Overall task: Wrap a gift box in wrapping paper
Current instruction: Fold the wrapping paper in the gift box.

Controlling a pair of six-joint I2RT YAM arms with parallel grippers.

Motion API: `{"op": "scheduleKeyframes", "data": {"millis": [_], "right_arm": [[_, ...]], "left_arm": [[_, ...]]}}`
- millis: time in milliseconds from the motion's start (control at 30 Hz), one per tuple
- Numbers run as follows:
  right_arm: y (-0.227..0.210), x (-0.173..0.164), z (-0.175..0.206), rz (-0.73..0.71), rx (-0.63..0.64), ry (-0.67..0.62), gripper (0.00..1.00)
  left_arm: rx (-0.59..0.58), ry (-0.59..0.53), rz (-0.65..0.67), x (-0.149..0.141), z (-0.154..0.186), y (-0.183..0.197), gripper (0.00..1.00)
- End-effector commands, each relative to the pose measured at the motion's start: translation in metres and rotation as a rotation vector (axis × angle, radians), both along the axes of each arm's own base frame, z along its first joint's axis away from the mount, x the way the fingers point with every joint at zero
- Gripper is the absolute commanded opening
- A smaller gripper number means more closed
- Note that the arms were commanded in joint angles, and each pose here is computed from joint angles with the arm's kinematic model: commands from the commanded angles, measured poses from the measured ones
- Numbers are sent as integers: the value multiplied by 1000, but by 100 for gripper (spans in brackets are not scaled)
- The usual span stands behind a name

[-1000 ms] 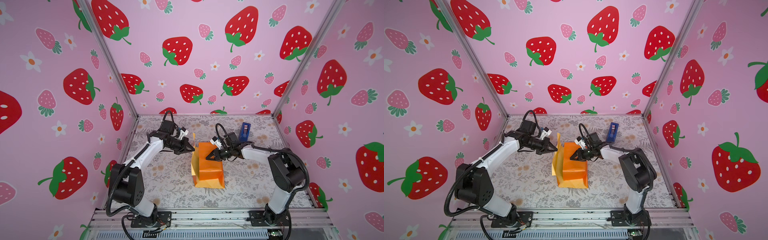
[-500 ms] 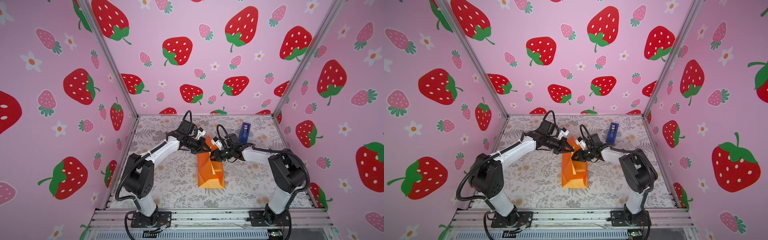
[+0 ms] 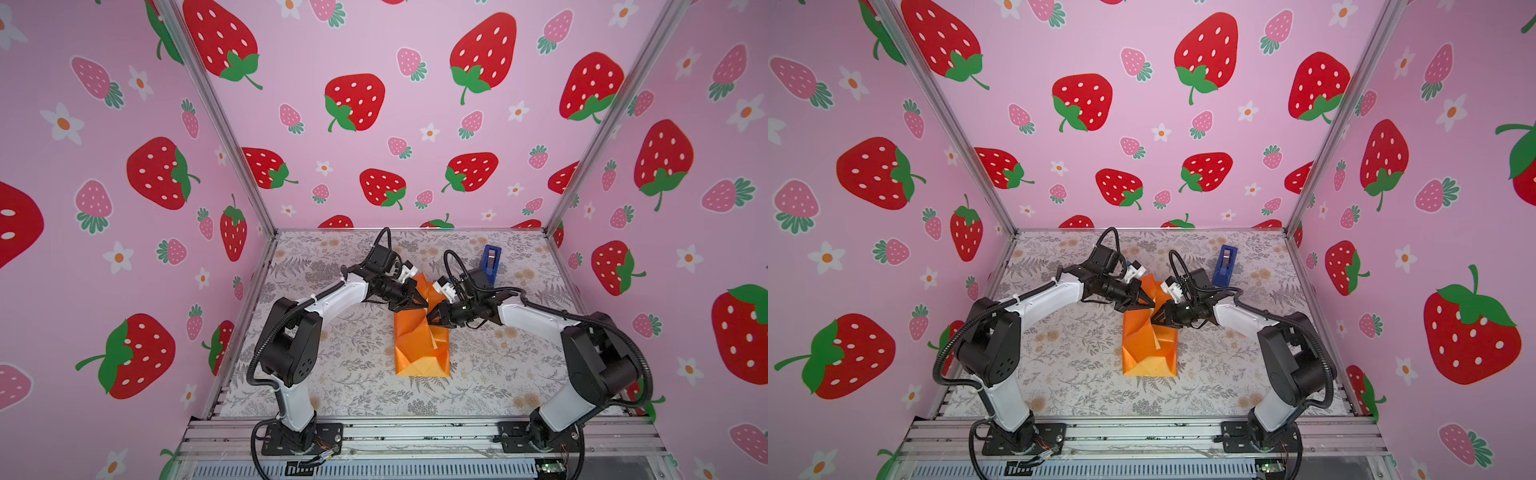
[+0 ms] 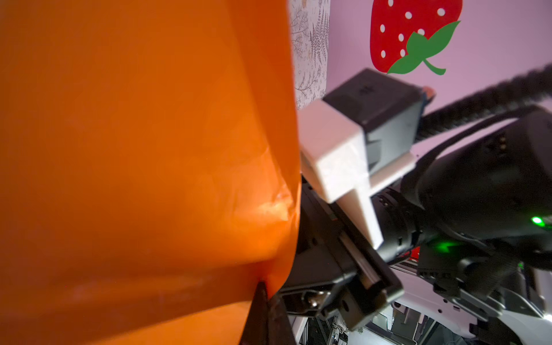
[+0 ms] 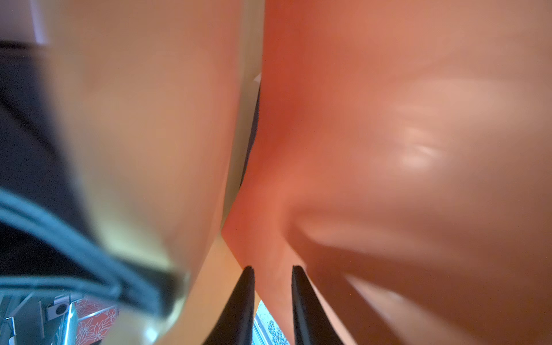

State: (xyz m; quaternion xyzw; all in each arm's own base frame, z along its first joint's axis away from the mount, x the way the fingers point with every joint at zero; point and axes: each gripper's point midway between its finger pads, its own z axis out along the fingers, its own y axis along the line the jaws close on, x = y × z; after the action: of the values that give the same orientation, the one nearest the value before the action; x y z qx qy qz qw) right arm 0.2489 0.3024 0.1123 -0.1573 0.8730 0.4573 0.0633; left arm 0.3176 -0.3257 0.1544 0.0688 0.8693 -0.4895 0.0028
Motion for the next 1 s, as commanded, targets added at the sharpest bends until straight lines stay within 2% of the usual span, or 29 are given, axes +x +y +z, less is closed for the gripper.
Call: {"op": "scheduleKeyframes", "data": {"millis": [0,200,333,433,533,633,767,900,967], "right_arm": [[-24,-11,-16,-26,-62,53,25],[-14,-15,-33,2,-17,95,23],[3,-14,-18,44,50,76,23],[11,-15,-5,68,114,78,23],[-3,-6,-1,19,70,50,23],[-35,13,8,-94,34,13,23],[-84,33,-10,-252,-84,1,24],[-97,36,-39,-267,-165,33,23],[-92,38,-42,-257,-131,42,23]], "left_arm": [[-6,-12,0,6,1,-2,0],[-20,-21,-8,9,8,-8,0],[-31,-30,-19,6,14,-12,0],[3,5,-13,6,-3,-10,0],[34,35,-13,5,-19,-9,0],[33,30,-19,5,-17,-9,0],[36,24,-27,8,-15,-9,0],[29,18,-27,10,-10,-12,0],[25,15,-31,9,-7,-13,0]]}}
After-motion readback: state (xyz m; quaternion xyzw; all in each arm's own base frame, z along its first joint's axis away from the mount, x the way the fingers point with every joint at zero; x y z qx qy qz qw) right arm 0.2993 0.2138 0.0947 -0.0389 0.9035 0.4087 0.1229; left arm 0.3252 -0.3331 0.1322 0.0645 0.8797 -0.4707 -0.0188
